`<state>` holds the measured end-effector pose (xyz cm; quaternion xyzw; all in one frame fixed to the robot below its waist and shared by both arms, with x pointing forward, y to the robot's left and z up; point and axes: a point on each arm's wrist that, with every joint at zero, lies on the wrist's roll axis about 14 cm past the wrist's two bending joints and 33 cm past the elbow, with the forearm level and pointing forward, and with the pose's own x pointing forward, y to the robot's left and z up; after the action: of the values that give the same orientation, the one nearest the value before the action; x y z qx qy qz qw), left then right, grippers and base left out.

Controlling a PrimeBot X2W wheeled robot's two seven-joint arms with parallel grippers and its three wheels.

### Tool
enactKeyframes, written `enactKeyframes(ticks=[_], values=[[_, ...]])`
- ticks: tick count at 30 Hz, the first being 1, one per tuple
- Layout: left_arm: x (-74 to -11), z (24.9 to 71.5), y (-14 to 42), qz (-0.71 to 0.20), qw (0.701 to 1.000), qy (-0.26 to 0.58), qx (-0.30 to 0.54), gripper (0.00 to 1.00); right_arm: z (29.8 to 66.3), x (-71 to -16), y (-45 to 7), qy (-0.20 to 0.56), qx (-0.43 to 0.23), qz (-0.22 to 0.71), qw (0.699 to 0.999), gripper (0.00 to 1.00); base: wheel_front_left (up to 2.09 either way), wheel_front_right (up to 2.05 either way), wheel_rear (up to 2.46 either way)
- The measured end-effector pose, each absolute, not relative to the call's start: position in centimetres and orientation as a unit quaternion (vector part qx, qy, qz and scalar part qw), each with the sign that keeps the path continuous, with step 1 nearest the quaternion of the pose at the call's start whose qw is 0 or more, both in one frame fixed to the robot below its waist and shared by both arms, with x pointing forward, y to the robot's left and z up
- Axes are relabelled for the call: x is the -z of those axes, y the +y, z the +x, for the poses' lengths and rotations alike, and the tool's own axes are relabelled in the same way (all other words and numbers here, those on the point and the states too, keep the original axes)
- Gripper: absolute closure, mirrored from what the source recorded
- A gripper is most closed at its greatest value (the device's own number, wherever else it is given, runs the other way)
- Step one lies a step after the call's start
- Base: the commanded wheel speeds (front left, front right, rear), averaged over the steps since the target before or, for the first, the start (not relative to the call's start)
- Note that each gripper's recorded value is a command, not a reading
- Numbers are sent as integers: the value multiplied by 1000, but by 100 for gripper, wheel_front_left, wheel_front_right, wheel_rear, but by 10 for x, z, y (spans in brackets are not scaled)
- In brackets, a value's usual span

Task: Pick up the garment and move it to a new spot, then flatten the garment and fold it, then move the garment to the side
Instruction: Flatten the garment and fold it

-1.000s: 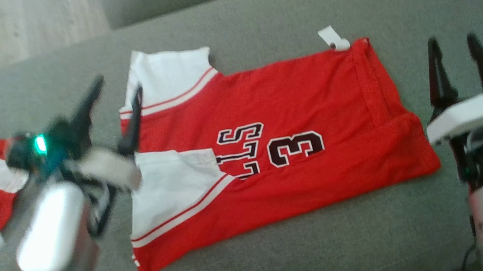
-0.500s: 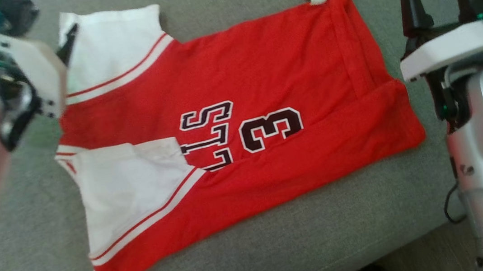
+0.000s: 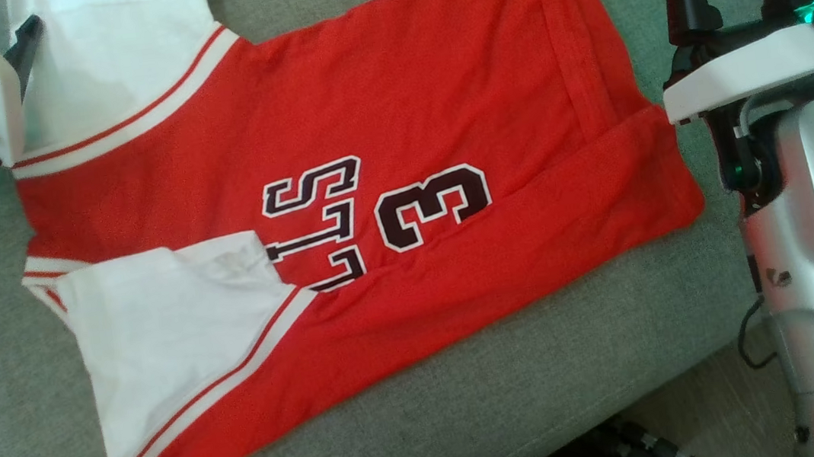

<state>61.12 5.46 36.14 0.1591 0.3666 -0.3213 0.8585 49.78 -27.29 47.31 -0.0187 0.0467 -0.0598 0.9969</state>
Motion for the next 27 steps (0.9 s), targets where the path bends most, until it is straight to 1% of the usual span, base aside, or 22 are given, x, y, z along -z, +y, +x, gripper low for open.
enactKeyframes(ticks=[5, 11, 12, 13, 16, 18, 23, 27], values=[[-357, 616, 41, 144, 855, 368, 335, 0, 497, -466, -277, 54, 65, -21, 996, 0, 0, 0, 0], [-353, 611, 32, 126, 847, 385, 345, 0, 499, -468, -279, 52, 67, -24, 996, 0, 0, 0, 0], [-352, 609, 32, 127, 843, 391, 347, 59, 499, -469, -279, 50, 68, -24, 996, 0, 0, 0, 0], [-352, 608, 31, 126, 840, 397, 348, 100, 500, -470, -279, 49, 67, -24, 996, 0, 0, 0, 0], [-352, 600, 28, 124, 827, 417, 356, 100, 500, -470, -279, 49, 68, -24, 996, 0, 0, 0, 0], [-353, 598, 27, 121, 825, 419, 358, 100, 501, -471, -280, 48, 70, -24, 996, 0, 0, 0, 0], [-361, 595, 32, 119, 836, 400, 358, 100, 504, -474, -276, 44, 65, -22, 997, 0, 0, 0, 0], [-379, 594, 33, 113, 854, 355, 363, 100, 508, -476, -272, 46, 56, -26, 997, 0, 0, 0, 0]])
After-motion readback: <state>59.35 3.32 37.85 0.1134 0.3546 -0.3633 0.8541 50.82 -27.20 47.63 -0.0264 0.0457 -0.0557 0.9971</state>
